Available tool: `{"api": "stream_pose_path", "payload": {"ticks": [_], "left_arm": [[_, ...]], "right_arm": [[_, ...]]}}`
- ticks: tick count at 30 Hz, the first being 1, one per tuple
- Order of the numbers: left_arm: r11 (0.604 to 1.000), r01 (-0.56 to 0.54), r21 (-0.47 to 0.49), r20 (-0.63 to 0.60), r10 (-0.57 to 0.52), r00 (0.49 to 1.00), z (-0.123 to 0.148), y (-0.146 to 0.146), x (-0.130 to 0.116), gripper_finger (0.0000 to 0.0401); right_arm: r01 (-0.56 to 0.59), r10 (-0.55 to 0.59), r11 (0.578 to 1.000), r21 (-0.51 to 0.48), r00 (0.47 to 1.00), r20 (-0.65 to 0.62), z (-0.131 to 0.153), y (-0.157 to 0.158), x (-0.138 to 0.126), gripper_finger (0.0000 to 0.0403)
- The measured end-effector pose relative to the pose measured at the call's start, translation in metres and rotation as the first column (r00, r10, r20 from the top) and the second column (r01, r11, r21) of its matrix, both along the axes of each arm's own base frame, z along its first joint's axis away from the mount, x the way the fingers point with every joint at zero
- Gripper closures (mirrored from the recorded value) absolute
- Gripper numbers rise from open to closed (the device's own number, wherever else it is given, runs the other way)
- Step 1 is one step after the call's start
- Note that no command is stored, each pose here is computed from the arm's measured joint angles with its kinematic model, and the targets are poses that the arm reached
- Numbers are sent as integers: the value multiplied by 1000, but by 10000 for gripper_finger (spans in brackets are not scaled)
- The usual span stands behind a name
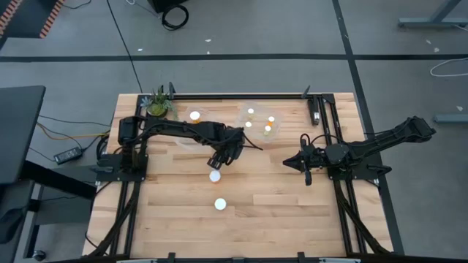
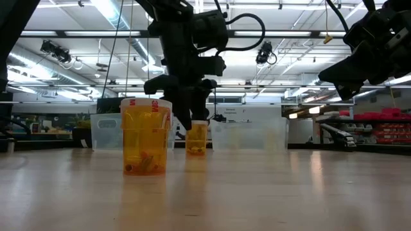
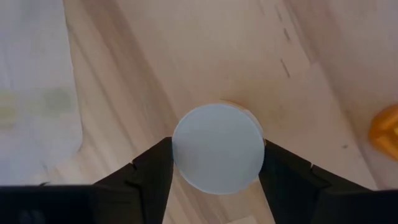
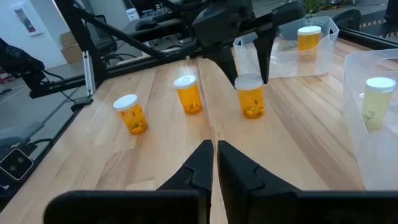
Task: Pick and place medicine bottles into bin by pill shape (circle, oval)
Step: Put the large orange pill bottle into the left transparent bin
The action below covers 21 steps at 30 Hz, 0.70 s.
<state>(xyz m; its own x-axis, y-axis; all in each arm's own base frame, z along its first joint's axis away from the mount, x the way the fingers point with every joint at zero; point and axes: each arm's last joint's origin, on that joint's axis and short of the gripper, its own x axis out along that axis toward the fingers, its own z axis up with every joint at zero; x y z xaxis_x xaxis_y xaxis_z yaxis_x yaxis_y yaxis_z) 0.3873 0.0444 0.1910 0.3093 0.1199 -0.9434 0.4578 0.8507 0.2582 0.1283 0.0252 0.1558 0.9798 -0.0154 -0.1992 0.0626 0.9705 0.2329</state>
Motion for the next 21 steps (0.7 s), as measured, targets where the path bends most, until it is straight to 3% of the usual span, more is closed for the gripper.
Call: {"api": "stream_pose_path", "payload": {"ticks": [6,21], "left_arm": [[999,-34,0,12,34,999,9,11,-5,173],[984,-178,14,156,174,972,72,61,-34,176]], "right_arm": [[0,0,1000,0,1000,0,0,0,0,372],[0,0,1000,-2,1000,-9,-1,0,0,372]]}}
